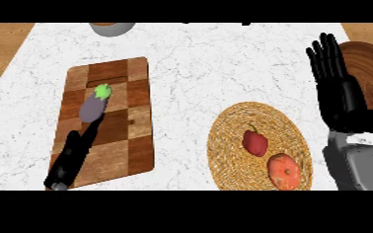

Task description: Pick the bell pepper from the placemat and place it in the bowl

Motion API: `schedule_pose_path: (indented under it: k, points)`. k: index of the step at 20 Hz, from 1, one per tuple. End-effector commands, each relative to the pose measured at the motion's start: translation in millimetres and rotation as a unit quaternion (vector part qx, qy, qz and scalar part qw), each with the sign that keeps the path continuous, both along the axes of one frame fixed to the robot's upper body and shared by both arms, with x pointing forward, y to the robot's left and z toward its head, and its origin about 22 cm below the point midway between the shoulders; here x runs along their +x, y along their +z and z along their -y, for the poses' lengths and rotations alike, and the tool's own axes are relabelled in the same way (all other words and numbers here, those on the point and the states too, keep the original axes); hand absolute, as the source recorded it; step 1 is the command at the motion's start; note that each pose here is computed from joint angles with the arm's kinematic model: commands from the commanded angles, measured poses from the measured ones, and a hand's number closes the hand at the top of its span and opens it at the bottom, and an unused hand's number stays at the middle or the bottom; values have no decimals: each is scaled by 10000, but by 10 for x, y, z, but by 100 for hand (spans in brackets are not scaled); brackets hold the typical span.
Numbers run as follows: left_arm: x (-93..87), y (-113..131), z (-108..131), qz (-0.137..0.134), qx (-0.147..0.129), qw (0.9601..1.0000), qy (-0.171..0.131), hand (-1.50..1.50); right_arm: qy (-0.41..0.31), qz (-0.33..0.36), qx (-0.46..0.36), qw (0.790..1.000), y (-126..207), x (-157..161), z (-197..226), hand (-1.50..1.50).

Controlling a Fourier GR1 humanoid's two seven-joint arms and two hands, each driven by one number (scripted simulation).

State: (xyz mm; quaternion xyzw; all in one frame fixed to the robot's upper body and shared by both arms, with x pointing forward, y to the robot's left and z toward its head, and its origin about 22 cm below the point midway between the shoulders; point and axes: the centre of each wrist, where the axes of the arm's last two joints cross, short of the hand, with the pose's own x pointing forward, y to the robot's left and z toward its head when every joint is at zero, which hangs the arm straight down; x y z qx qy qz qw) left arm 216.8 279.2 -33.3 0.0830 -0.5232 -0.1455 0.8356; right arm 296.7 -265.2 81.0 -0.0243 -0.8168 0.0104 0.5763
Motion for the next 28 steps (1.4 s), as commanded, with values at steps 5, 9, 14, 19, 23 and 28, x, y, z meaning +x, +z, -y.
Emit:
schedule_pose_path:
  k: [5, 9, 14, 19, 23, 28]
  points:
    - [459, 834, -129, 2610, -392, 9641, 293, 0, 1767, -12, -558, 9827, -104, -47, -1163, -150]
    - [423, 986, -184, 2910, -635, 9521, 689, 0, -132, 699, -2094, 9752, -189, -50, -877, -150]
    - [508, 1216, -411, 3284, -700, 9370, 959, 0, -157, 1280, -2805, 9511, -587, -544, -1577, -150]
    - [569, 1181, -505, 3345, -706, 9327, 1149, 0, -458, 886, -3873, 9166, -687, -854, -1691, -150]
    - [590, 1257, -543, 3335, -689, 9327, 1187, 0, -1041, 382, -4538, 8842, -487, -917, -1642, -150]
    - [552, 1174, -605, 3355, -680, 9327, 1139, 0, -937, -830, -5491, 8263, -272, -1059, -1717, -150]
